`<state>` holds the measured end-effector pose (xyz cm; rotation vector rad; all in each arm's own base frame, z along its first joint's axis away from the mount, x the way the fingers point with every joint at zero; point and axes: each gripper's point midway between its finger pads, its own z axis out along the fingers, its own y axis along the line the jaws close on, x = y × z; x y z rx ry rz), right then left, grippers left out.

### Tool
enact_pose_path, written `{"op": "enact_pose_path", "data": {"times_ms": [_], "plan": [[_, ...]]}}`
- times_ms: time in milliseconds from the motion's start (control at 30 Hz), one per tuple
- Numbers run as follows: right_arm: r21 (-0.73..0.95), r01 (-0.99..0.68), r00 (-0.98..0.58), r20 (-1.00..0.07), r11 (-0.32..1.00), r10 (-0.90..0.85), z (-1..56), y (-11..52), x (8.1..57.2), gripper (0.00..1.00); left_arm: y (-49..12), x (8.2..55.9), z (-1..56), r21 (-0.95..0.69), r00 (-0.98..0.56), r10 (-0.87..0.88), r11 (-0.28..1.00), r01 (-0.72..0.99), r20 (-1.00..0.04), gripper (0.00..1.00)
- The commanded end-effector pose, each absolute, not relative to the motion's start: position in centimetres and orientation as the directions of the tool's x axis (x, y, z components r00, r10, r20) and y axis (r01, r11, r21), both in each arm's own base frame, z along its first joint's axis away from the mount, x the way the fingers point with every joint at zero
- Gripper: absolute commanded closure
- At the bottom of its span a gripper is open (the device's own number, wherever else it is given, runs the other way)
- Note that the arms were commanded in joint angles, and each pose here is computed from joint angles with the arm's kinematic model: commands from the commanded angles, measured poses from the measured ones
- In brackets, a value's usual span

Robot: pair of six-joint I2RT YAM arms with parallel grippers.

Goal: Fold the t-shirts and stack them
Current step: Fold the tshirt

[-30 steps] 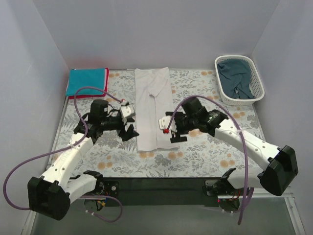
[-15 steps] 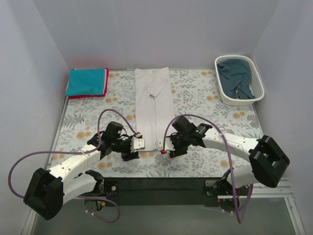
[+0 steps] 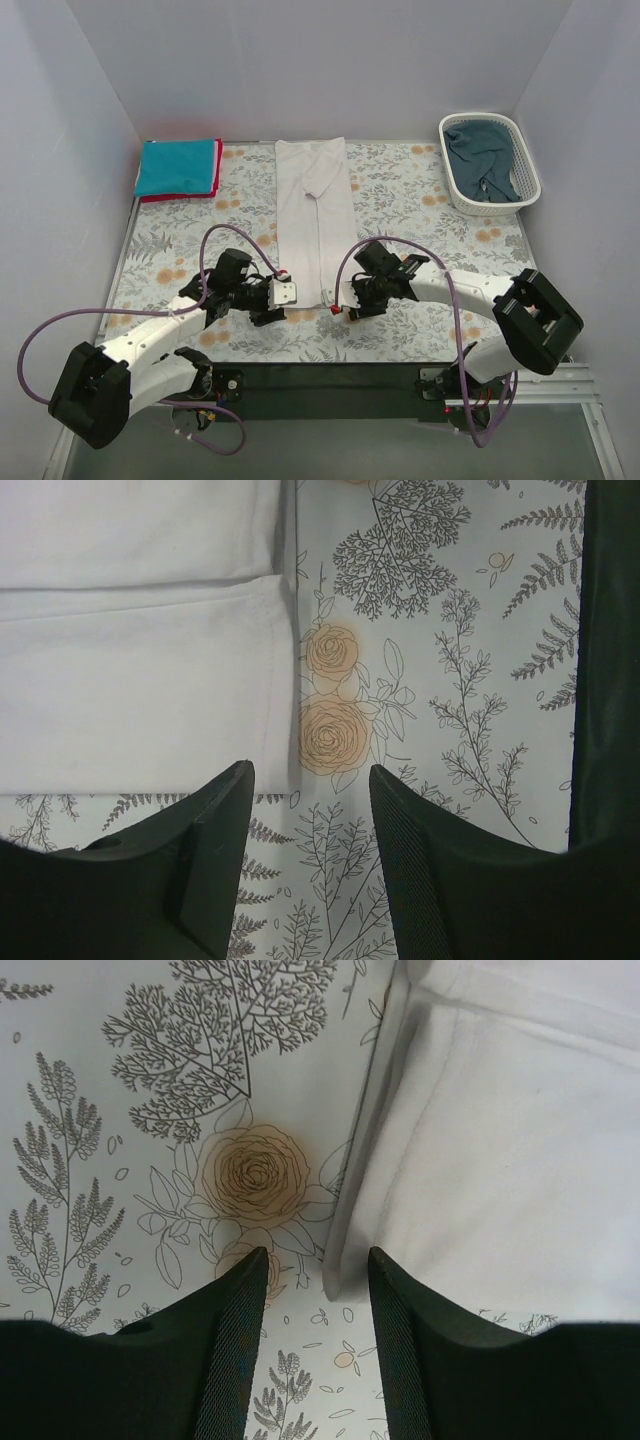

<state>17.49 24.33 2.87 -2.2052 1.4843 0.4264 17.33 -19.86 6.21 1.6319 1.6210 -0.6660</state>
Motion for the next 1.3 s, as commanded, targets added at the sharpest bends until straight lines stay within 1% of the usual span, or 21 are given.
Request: {"op": "enact_pose_path", "data": {"times_ms": [0, 167, 300, 467, 633, 800, 967, 1167, 1267], "plan": [[-0.189, -0.938, 0.346, -0.503, -0.29, -0.792, 3.1, 24.3, 18.6, 0.49, -19.9, 17.1, 6.2, 0.152, 0.092, 0.601, 0.05, 0.987, -0.794, 0.52], [-0.144, -0.95, 0.311, -0.518, -0.277, -0.797, 3.0, 24.2, 18.6, 0.5, -19.9, 17.3, 6.0, 0.155, 0.094, 0.608, 0.05, 0.987, -0.788, 0.53], [-0.126, -0.953, 0.301, -0.523, -0.276, -0.798, 2.7, 24.3, 18.6, 0.52, -20.0, 17.4, 6.0, 0.158, 0.1, 0.608, 0.044, 0.986, -0.788, 0.53], [-0.15, -0.949, 0.313, -0.57, -0.278, -0.76, 5.1, 25.6, 18.9, 0.51, -20.0, 17.4, 5.9, 0.161, 0.102, 0.609, 0.042, 0.986, -0.787, 0.53], [-0.113, -0.948, 0.308, -0.573, -0.299, -0.76, 5.7, 25.9, 18.4, 0.51, -20.3, 17.7, 6.3, 0.151, 0.089, 0.599, 0.054, 0.987, -0.796, 0.53], [-0.153, -0.94, 0.337, -0.579, -0.306, -0.743, 7.1, 26.1, 18.7, 0.49, -20.3, 18.0, 6.5, 0.155, 0.084, 0.599, 0.067, 0.986, -0.796, 0.54], [-0.131, -0.94, 0.335, -0.534, -0.315, -0.776, 5.2, 24.7, 18.5, 0.49, -20.3, 18.0, 6.4, 0.158, 0.09, 0.601, 0.061, 0.986, -0.794, 0.54], [-0.068, -0.956, 0.278, -0.513, -0.284, -0.812, 2.3, 24.0, 18.7, 0.47, -20.4, 18.1, 6.4, 0.151, 0.082, 0.603, 0.064, 0.986, -0.794, 0.54], [-0.033, -0.961, 0.253, -0.509, -0.275, -0.822, 1.4, 24.0, 18.6, 0.51, -20.3, 18.1, 6.3, 0.152, 0.081, 0.606, 0.066, 0.986, -0.791, 0.54]]}}
